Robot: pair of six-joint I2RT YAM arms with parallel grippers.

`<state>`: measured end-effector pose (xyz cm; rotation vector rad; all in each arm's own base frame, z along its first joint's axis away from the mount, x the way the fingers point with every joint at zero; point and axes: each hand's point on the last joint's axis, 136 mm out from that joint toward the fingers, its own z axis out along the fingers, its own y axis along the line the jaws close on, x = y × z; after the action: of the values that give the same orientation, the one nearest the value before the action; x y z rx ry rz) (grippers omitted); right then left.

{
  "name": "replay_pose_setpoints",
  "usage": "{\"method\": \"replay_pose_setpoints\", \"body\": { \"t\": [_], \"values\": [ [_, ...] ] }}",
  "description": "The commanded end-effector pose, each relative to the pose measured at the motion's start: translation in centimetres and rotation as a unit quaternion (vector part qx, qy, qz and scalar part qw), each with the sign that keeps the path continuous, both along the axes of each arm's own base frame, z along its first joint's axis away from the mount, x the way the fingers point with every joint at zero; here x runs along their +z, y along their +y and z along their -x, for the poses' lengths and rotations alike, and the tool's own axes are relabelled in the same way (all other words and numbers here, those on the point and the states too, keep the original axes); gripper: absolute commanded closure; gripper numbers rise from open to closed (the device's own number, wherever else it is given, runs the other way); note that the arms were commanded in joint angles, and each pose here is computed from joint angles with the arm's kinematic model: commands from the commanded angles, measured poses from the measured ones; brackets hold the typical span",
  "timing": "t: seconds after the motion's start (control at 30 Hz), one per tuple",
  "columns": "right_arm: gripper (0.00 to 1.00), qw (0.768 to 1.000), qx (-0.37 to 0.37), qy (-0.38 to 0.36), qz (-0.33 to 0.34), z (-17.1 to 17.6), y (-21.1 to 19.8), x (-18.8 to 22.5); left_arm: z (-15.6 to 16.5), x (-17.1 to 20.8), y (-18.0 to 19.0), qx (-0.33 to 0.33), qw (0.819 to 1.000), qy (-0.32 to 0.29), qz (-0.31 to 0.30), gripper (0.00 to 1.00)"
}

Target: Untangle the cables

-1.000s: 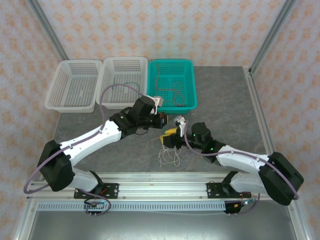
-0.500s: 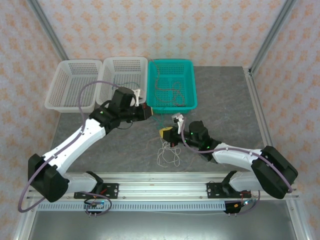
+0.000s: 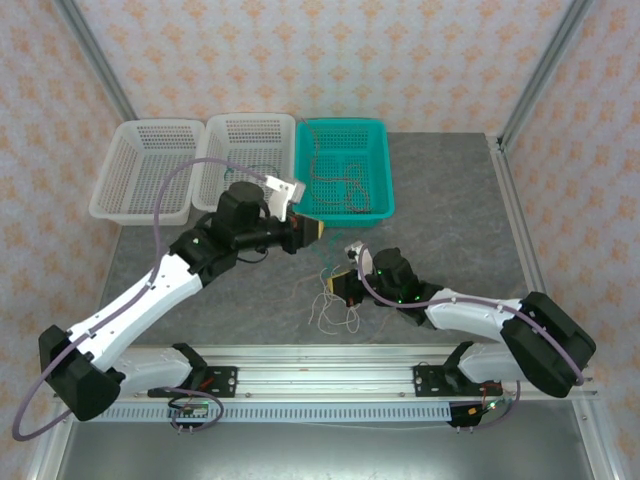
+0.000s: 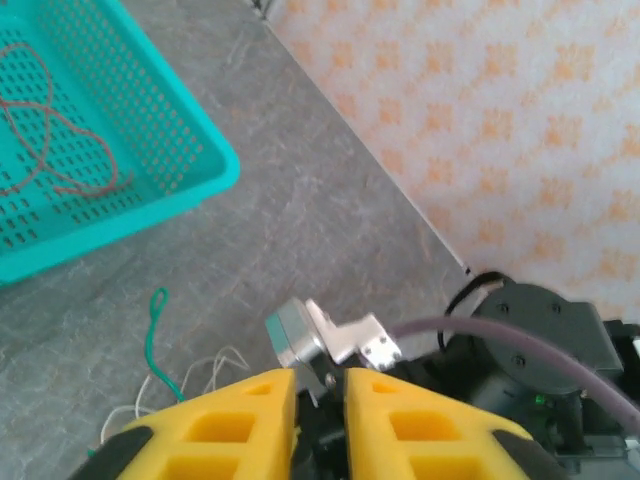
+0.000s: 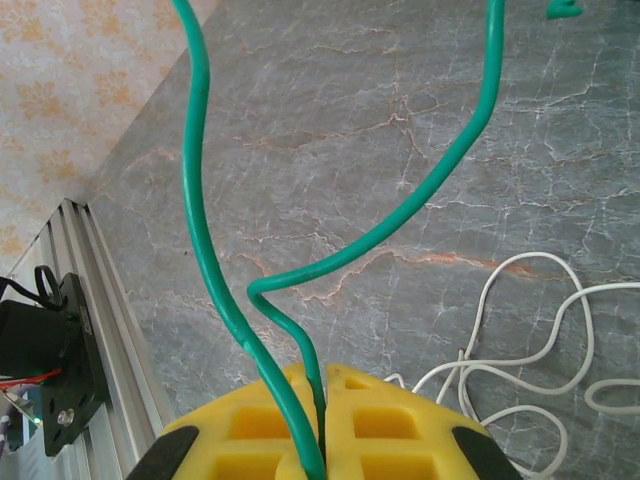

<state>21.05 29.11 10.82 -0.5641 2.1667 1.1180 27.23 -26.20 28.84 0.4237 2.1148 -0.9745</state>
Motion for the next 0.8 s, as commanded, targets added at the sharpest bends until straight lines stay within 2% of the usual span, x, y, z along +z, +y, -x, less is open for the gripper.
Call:
{"method": "replay_pose_setpoints", "body": {
  "t": [0.0,0.07,0.17,0.3,0.4,0.53,0.57,0.63,0.77],
  "values": [
    [1.00,0.999,0.037,-0.031,-0.021,0.4,0.9,2.0,-1.9,-2.6,4.6,0.102,0.990,-0.006,-0.093,0.63],
    [1.00,0.997,0.060,-0.035,-0.016,1.0,1.0,1.9,-2.3,-3.7,5.4,0.119,0.987,0.028,-0.101,0.60],
    [1.00,0.994,0.099,-0.040,0.003,2.0,1.1,1.6,-2.6,-5.0,3.3,0.084,0.989,0.082,-0.085,0.45],
    [1.00,0.989,0.130,-0.066,0.010,2.9,0.9,2.0,-3.9,-8.7,1.8,0.088,0.975,0.181,-0.096,0.43],
    [1.00,0.987,0.133,-0.088,0.004,3.2,0.6,2.9,-4.9,-10.8,0.2,0.093,0.965,0.237,-0.057,0.41],
    [1.00,0.987,0.125,-0.103,0.010,3.2,0.1,3.2,-5.2,-11.3,-2.4,0.058,0.962,0.268,0.002,0.41],
    [1.00,0.987,0.121,-0.105,0.013,3.1,0.0,3.2,-5.2,-11.1,-3.1,0.045,0.961,0.273,0.021,0.43],
    [1.00,0.987,0.115,-0.108,0.019,2.9,-0.2,2.9,-5.1,-10.9,-3.8,0.029,0.960,0.276,0.038,0.53],
    [1.00,0.988,0.106,-0.113,0.017,2.6,-0.2,2.9,-5.0,-11.2,-3.5,0.033,0.960,0.275,0.031,0.89]
  ]
}}
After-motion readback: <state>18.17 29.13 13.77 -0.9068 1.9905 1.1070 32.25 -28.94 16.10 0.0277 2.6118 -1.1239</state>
